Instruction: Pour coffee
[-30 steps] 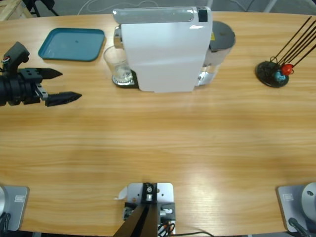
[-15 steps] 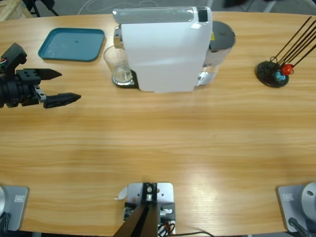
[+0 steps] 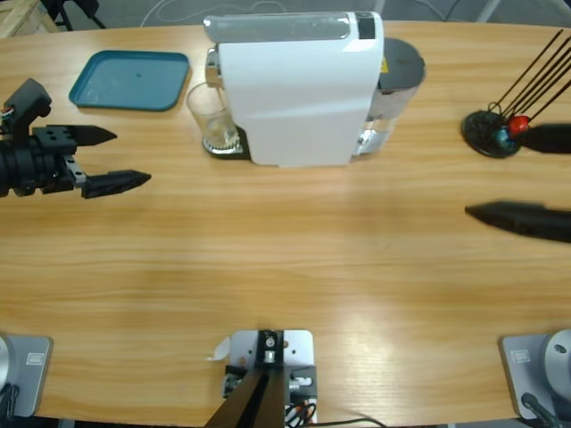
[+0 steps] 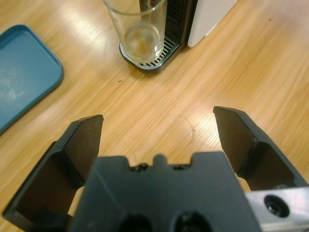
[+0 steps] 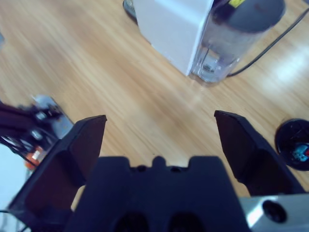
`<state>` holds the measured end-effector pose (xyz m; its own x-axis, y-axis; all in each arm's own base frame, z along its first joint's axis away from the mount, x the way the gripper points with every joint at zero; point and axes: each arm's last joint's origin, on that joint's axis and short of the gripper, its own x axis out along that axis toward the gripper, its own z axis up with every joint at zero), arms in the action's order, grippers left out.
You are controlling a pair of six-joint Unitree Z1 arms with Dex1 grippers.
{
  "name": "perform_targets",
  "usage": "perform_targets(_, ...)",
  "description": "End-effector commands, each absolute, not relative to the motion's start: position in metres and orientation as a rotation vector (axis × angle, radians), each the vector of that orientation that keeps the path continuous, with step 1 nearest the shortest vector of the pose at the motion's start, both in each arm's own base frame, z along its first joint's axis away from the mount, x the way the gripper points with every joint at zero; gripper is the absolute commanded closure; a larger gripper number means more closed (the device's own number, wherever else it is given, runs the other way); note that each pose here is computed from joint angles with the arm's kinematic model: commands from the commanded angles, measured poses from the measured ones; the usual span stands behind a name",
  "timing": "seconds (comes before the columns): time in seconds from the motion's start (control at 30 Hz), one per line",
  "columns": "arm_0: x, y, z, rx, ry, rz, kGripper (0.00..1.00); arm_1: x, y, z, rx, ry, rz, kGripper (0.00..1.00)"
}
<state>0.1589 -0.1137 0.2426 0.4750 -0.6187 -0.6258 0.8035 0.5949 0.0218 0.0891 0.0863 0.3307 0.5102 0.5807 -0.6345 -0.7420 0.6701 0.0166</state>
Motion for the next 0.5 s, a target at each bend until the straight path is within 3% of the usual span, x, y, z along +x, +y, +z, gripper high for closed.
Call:
perform_targets(0.03,0.150,-0.113,0.246,0.304,0.599,-0.945,0.000,0.089,0.086,0.303,-0.304,0.596,0.796,0.000)
perform_targets(0.5,0.123,-0.096,0.257,0.256,0.529,-0.915,0.000,0.099,0.088,0.288,-0.276,0.567,0.686,0.000)
